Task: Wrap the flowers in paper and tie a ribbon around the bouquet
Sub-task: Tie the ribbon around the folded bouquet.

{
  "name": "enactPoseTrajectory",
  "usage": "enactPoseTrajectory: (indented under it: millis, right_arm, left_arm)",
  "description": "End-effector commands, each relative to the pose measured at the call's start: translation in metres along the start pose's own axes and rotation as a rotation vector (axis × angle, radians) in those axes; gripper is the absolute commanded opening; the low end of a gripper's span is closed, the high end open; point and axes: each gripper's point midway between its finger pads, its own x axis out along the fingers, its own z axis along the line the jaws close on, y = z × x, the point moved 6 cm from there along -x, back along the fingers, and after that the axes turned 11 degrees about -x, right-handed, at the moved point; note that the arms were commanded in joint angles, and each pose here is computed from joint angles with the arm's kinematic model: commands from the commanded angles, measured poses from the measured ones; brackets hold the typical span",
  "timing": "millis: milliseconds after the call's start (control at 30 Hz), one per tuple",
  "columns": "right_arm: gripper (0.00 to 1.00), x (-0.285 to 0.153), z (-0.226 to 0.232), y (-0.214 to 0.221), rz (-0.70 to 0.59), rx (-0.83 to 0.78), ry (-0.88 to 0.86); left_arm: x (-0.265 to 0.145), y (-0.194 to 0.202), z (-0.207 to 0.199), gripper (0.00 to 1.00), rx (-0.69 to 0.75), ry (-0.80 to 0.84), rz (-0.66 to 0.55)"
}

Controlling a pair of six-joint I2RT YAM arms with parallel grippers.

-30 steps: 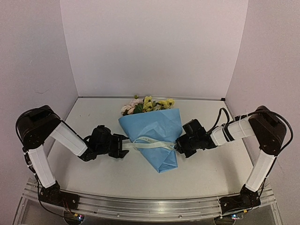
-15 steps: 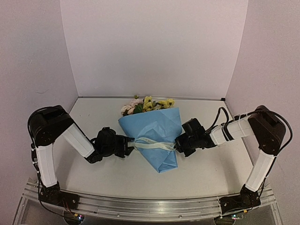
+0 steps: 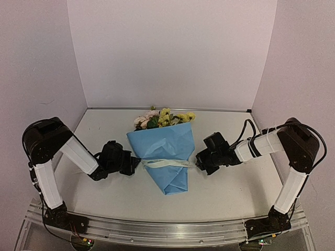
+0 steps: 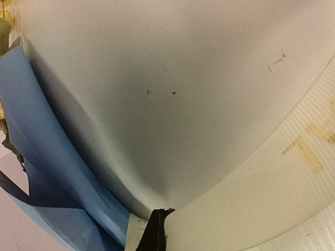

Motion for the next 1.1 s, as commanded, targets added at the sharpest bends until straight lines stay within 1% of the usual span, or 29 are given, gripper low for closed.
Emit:
enactPoseTrajectory:
  millis: [0,100,200,267,367,500,633,700,767,833,1000,1067]
  right_arm:
    - [0.00,-0.018,0.004,-0.017,-0.080,0.004,-0.033]
    - [0.00,-0.027,0.008,-0.029,-0.119,-0.008,-0.041]
    - [0.00,-0.037,0.018,-0.042,-0.175,-0.057,-0.031]
    - [0.00,-0.041,0.027,-0.046,-0.189,-0.093,-0.021]
    - [0.00,-0.043,0.035,-0.049,-0.197,-0.112,-0.016]
    - [0.00,-0.040,0.037,-0.049,-0.197,-0.125,-0.011]
    - [0.00,-0.034,0.035,-0.048,-0.177,-0.137,0.003]
    - [0.00,-0.033,0.033,-0.047,-0.174,-0.141,0.009]
    - [0.00,-0.032,0.031,-0.047,-0.175,-0.144,0.016]
    - [0.00,-0.030,0.030,-0.047,-0.172,-0.146,0.022]
    - [0.00,-0.029,0.027,-0.046,-0.168,-0.145,0.029]
    - [0.00,-0.029,0.027,-0.046,-0.169,-0.149,0.029]
  left_arm:
    - [-0.016,-0.014,-0.013,0.00,-0.011,-0.044,-0.088]
    - [-0.024,-0.016,-0.026,0.00,0.076,-0.056,-0.108]
    - [-0.030,-0.012,-0.045,0.00,0.186,-0.069,-0.113]
    - [-0.030,-0.007,-0.054,0.00,0.274,-0.092,-0.102]
    - [-0.030,-0.001,-0.064,0.00,0.349,-0.118,-0.101]
    - [-0.034,-0.002,-0.063,0.00,0.375,-0.119,-0.103]
    - [-0.035,-0.003,-0.058,0.06,0.427,-0.142,-0.095]
    - [-0.038,-0.008,-0.051,0.09,0.424,-0.153,-0.102]
    - [-0.043,-0.014,-0.042,0.10,0.407,-0.149,-0.109]
    - [-0.044,-0.018,-0.037,0.09,0.394,-0.141,-0.108]
    - [-0.042,-0.022,-0.030,0.00,0.373,-0.119,-0.099]
    - [-0.042,-0.024,-0.030,0.00,0.366,-0.105,-0.101]
